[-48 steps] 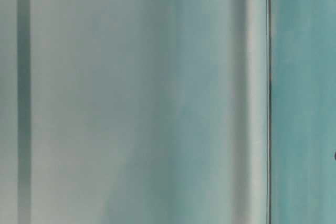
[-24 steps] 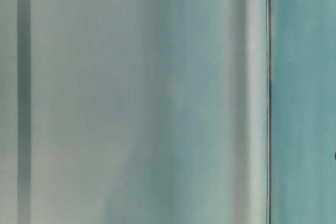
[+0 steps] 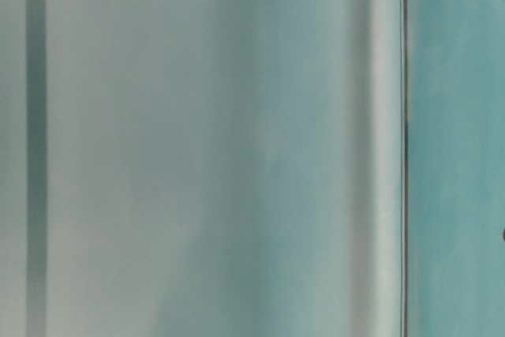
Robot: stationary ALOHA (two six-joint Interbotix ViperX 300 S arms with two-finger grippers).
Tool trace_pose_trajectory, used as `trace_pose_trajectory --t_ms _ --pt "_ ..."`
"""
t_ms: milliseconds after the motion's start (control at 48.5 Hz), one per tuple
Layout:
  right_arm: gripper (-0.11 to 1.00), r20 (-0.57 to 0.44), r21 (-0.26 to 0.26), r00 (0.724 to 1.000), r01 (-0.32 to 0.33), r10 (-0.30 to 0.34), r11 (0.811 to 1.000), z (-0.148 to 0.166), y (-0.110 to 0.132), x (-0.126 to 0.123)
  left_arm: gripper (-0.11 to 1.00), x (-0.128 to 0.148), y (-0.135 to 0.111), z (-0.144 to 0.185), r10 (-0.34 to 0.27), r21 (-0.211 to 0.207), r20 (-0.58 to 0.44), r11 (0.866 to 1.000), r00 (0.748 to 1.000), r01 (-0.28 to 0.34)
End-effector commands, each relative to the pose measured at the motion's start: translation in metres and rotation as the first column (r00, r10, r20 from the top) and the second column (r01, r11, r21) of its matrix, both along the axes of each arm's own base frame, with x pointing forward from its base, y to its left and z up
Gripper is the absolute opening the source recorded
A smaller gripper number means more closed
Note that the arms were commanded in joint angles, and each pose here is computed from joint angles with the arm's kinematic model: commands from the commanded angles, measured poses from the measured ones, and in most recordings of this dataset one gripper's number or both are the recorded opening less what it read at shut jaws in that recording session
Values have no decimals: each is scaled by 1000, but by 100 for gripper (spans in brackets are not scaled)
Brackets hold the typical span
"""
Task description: Insert the USB cable into the female connector supported by the left arm.
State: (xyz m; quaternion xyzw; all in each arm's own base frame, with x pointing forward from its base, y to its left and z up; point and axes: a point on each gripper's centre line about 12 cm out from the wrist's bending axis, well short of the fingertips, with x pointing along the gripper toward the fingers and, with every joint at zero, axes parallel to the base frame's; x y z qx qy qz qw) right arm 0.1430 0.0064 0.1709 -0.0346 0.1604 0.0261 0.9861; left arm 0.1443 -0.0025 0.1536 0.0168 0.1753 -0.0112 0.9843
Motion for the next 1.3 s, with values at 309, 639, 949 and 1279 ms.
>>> trace_pose_trajectory --t_ms 309,639,949,1279 --pt "75 22 17 1000 -5 4 1000 2 1 2 58 0 0 -1 -7 16 22 1000 1000 7" --pt "75 24 18 1000 -5 5 1000 2 1 2 58 -1 0 -2 -7 14 22 1000 1000 6" --pt "75 24 18 1000 -5 5 1000 2 1 2 58 0 0 -1 -7 16 23 1000 1000 7" --pt "75 24 18 1000 -5 5 1000 2 1 2 58 0 0 -1 -7 16 22 1000 1000 7"
